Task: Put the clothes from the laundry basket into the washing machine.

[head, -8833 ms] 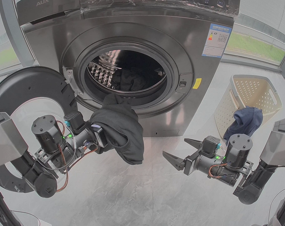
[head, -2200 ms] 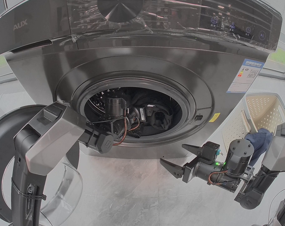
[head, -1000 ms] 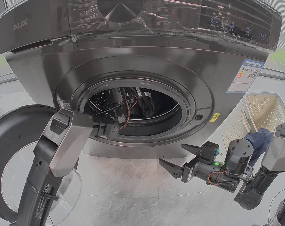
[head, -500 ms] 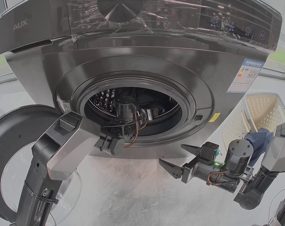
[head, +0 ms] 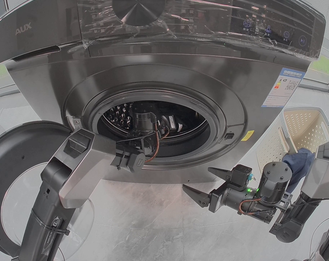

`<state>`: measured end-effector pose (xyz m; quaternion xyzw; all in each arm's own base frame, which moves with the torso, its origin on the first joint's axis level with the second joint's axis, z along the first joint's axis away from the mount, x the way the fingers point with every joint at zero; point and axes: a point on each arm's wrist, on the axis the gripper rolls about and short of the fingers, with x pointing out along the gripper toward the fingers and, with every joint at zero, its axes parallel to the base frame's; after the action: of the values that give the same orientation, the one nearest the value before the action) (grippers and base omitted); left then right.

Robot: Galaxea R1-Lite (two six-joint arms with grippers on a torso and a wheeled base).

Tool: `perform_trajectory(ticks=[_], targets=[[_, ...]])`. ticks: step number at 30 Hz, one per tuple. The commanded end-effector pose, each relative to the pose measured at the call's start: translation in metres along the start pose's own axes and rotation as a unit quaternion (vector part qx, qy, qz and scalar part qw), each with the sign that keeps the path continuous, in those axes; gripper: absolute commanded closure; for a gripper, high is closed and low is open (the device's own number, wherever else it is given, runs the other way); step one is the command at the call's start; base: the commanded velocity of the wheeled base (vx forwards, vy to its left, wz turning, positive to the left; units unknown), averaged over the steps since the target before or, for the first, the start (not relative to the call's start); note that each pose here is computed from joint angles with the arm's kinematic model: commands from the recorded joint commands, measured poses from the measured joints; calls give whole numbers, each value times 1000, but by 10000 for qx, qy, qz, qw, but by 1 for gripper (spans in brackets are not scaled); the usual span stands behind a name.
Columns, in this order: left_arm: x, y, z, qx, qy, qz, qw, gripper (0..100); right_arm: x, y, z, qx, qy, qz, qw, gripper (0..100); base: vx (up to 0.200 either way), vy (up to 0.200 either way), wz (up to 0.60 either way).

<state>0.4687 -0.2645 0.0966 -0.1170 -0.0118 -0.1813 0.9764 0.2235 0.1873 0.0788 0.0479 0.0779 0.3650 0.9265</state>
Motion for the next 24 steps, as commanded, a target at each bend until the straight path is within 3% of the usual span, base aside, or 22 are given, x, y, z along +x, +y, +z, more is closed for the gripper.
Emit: perform_trajectory(ticks=[1,8,9,13,14,17,19,21,24], targets=[[19,27,2,-50,-456,492,9977,100,0,0,-1,0,19,2,10000,0,0,0,0],[18,28,6,-70,-541,488,9973,100,1,0,-3,33,57,-3,10000,0,0,0,0],[18,27,6,-79,-547,479,9973,0,1,0,-3,32,49,-2,10000,0,0,0,0],[15,16,17,-187,-647,390,9970,0,1,-1,-3,33,48,-10,10000,0,0,0,0],[3,3,16,-265,-397,335,9983,0,1,-1,-3,42,56,-11,10000,0,0,0,0],[-17,-4,18,-255,-69,320,9991,0,0,-1,-3,34,56,-11,10000,0,0,0,0],[-47,-15,18,-176,335,166,9991,0,0,-1,-3,42,55,-18,10000,0,0,0,0],[-64,-15,14,-71,478,150,9987,0,0,-1,-3,35,55,-18,10000,0,0,0,0],[-87,-12,13,220,563,114,9981,0,0,-1,-3,35,62,-19,10000,0,0,0,0]])
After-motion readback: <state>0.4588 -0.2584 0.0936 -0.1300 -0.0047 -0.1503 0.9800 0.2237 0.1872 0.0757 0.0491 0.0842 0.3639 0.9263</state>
